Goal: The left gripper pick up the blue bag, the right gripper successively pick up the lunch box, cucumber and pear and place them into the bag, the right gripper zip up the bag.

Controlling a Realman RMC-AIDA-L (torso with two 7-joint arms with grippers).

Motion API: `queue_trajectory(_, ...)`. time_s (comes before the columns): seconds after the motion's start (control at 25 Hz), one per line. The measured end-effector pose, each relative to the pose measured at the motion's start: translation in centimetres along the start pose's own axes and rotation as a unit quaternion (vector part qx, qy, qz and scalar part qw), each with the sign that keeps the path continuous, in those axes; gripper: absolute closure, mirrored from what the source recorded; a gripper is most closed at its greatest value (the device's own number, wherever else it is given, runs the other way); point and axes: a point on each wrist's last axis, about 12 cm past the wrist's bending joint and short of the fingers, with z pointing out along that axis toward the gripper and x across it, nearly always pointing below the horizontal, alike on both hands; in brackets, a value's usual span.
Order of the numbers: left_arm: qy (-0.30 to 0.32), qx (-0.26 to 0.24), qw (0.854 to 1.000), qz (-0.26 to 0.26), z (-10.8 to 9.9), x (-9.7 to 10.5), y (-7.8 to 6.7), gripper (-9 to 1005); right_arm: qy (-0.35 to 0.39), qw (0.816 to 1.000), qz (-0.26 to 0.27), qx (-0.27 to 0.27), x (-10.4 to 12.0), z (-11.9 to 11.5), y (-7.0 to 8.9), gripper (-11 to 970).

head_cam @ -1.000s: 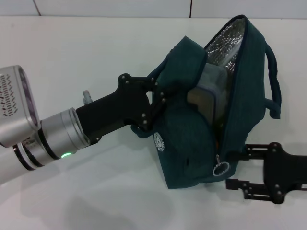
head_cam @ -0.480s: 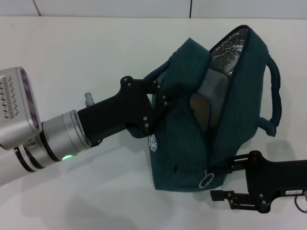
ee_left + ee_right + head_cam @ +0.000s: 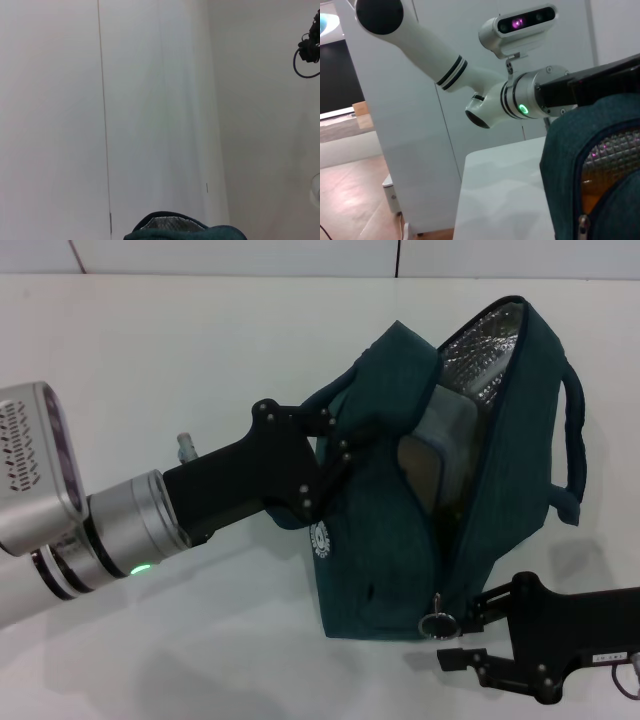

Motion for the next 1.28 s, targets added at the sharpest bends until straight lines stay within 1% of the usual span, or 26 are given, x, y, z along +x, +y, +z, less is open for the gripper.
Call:
queue_trajectory(0.04,0.000,0.000,1.000,0.000,0.01,0.00,0.00,946,-0.002,1.000,0.000,0.003,-0.01,0.01,-0.03,716)
queue_trajectory(0.52,-0.001,0.005,1.000,-0.001,0.44,-0.09,0.11,946,-0.008,1.000,0.003,0.017,0.03,0.52,-0.39,803)
queue_trajectory(0.6,-0.001,0.006,1.000,-0.001,0.48,-0.10,0.14,946,-0.008,1.000,-0.005,0.020,0.06,0.61,-0.46,817)
queue_trajectory(0.76,0.001,0.004,1.000,-0.002,0.52,-0.03,0.16,945,-0.019,0.999,-0.038,0.028,0.12,0.69,-0.40,848)
queue_trajectory(0.96,-0.012,-0.030,0.999,-0.019,0.38,0.05,0.37,945,-0.031,0.997,-0.068,0.028,-0.02,0.76,-0.25,892)
queue_trajectory(1.12,-0.010,-0.030,0.999,-0.028,0.70,0.12,0.41,945,-0.038,0.995,-0.086,0.022,-0.23,0.83,-0.14,927)
queue_trajectory(1.28,-0.016,-0.029,0.999,-0.036,0.51,0.14,0.12,836,-0.049,0.993,-0.099,0.029,-0.55,0.84,-0.32,928)
